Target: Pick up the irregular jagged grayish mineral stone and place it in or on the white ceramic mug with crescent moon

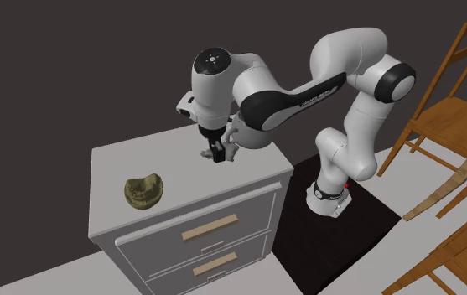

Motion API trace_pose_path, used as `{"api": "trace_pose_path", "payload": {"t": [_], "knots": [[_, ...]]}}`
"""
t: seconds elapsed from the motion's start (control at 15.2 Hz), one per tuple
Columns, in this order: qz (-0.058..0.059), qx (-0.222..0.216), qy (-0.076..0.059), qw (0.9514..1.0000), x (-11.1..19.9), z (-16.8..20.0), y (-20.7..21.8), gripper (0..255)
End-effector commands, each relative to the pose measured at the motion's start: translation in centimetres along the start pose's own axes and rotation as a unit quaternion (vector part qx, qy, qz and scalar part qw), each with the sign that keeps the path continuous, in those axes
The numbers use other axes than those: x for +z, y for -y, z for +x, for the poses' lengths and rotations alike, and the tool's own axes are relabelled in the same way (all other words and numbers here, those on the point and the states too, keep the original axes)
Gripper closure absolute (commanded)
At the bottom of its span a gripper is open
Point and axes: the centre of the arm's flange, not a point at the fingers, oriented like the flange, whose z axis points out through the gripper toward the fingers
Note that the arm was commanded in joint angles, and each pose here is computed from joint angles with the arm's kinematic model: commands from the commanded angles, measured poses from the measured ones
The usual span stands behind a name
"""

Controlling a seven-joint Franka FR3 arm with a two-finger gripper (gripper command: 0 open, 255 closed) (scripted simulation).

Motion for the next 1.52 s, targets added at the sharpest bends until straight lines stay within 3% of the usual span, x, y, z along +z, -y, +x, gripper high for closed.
{"api": "trace_pose_path", "payload": {"t": [0.0, 0.4, 0.86, 0.92, 1.45], "knots": [[-0.001, -0.004, -0.001, 1.0000, 0.9, 0.4, 0.3, 0], [-0.001, -0.004, -0.001, 1.0000, 3.9, 0.4, 0.3, 0], [-0.001, -0.004, -0.001, 1.0000, 3.9, 0.4, 0.3, 0], [-0.001, -0.004, -0.001, 1.0000, 3.9, 0.4, 0.3, 255], [-0.001, -0.004, 0.000, 1.0000, 3.8, 0.5, 0.3, 255]]}}
